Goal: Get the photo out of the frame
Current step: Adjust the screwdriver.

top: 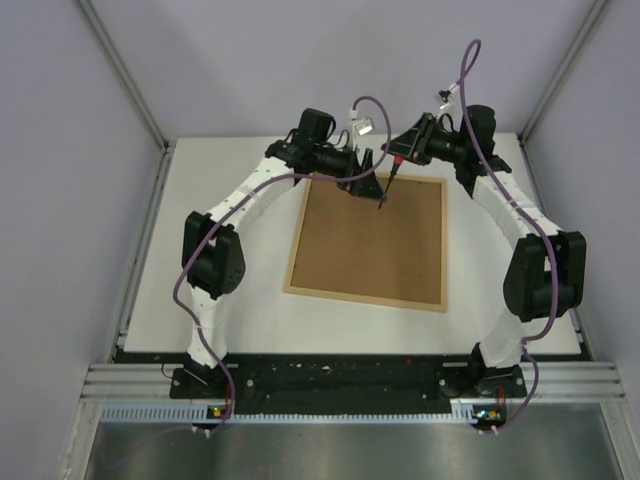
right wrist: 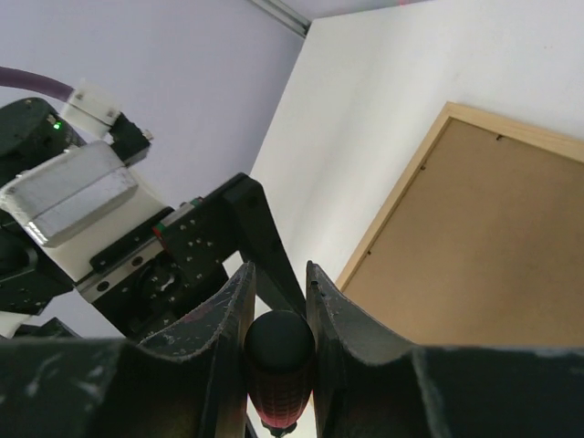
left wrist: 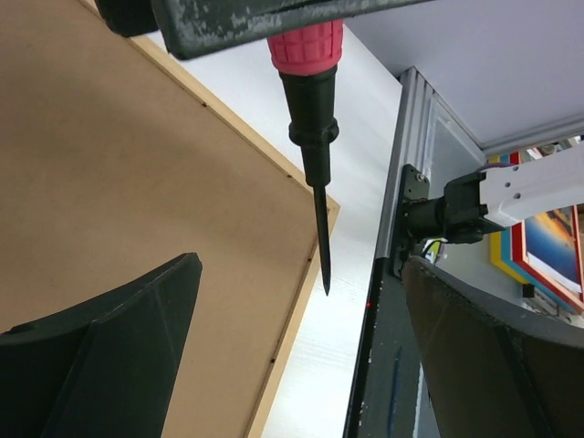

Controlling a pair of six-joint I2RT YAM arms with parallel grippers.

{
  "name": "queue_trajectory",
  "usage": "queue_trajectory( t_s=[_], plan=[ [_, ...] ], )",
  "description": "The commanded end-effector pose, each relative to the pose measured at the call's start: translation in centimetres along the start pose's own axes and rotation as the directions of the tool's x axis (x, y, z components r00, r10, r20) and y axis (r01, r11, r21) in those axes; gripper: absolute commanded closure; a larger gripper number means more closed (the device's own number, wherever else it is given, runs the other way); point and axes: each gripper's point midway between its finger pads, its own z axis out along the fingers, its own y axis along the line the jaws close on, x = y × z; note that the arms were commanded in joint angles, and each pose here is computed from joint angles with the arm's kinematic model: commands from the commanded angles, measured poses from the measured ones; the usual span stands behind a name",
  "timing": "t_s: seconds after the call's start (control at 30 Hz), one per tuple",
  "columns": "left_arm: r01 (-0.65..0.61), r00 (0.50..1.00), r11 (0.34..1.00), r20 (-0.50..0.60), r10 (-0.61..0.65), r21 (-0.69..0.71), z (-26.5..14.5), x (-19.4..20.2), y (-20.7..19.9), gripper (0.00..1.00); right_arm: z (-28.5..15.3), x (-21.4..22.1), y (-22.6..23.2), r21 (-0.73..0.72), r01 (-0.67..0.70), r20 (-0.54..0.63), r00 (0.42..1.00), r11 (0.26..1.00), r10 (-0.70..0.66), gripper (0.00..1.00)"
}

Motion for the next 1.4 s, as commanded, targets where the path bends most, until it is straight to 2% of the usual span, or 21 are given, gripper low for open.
queue_trajectory(
  t_s=[0.0, 0.17, 0.27, 0.4, 0.5, 0.6, 0.73, 0.83, 0.9, 0.93, 1.03, 1.1, 1.17, 1.27, 1.37],
  plan=[
    [-0.044, 0.998, 0.996, 0.041, 0.041, 0.08, 0.3, -1.8, -2.3, 0.02, -0.3, -1.7, 3.0, -0.101, 0.03, 0.055, 0.998, 0.994, -0.025, 1.0],
    [-0.008, 0.999, 0.993, 0.035, 0.004, 0.115, 1.3, -1.5, -2.4, 0.02, -0.5, -1.3, 3.6, -0.128, 0.014, 0.051, 0.999, 0.992, -0.008, 1.0],
    [0.002, 0.999, 0.99, 0.044, -0.008, 0.144, 1.5, -1.8, -2.7, 0.1, -0.7, -1.2, 3.8, -0.133, 0.011, 0.052, 0.999, 0.991, -0.004, 1.0],
    [0.016, 0.999, 0.985, 0.038, -0.023, 0.174, 1.7, -1.8, -3.0, 0.34, -0.8, -1.4, 4.2, -0.143, 0.005, 0.056, 0.998, 0.99, 0.003, 1.0],
    [0.029, 0.999, 0.982, 0.028, -0.034, 0.188, 1.8, -1.5, -3.0, 0.61, -0.8, -1.5, 4.5, -0.154, -0.005, 0.057, 0.998, 0.988, 0.013, 1.0],
    [0.043, 0.999, 0.981, 0.02, -0.048, 0.191, 1.9, -1.3, -2.8, 1.0, -0.8, -1.5, 4.7, -0.166, -0.016, 0.052, 0.998, 0.986, 0.025, 1.0],
    [0.061, 0.998, 0.982, 0.002, -0.062, 0.179, 1.7, -1.0, -2.7, 1.0, -1.2, -1.4, 4.9, -0.164, 0.035, 0.019, 0.999, 0.986, -0.032, 0.99],
    [0.041, 0.998, 0.986, -0.047, -0.034, 0.163, 0.7, -0.1, -2.7, 1.0, -2.7, -1.3, 4.7, -0.187, 0.103, -0.06, 0.992, 0.977, -0.115, 0.65],
    [0.016, 0.994, 0.99, -0.112, 0.0, 0.139, -0.4, 1.8, -2.7, 1.0, -4.4, -1.3, 4.3, -0.22, 0.095, -0.122, 0.985, 0.971, -0.124, 0.52],
    [-0.03, 0.99, 0.99, -0.132, 0.048, 0.135, -0.8, 2.4, -2.9, 1.0, -5.3, -1.3, 4.3, -0.247, 0.092, -0.148, 0.98, 0.965, -0.132, 0.49],
    [-0.084, 0.97, 0.987, -0.215, 0.113, 0.139, -2.1, 4.9, -3.2, 1.0, -8.0, -1.5, 3.8, -0.305, 0.068, -0.2, 0.971, 0.95, -0.133, 0.47],
    [-0.111, 0.954, 0.981, -0.258, 0.15, 0.161, -2.9, 6.3, -3.4, 1.0, -8.8, -0.5, 4.0, -0.331, 0.128, -0.21, 0.956, 0.935, -0.206, 0.45],
    [-0.117, 0.938, 0.974, -0.299, 0.172, 0.195, -3.5, 7.7, -3.9, 1.0, -9.2, 1.1, 3.9, -0.285, 0.202, -0.238, 0.932, 0.937, -0.273, 0.43],
    [-0.114, 0.922, 0.96, -0.332, 0.198, 0.256, -4.1, 8.9, -4.5, 1.0, -9.2, 4.3, 3.1, -0.272, 0.438, -0.314, 0.801, 0.857, -0.509, 0.42],
    [-0.083, 0.915, 0.956, -0.359, 0.185, 0.281, -4.4, 9.8, -4.8, 1.0, -9.7, 6.2, 2.7, -0.303, 0.488, -0.334, 0.75, 0.819, -0.571, 0.42]
  ],
)
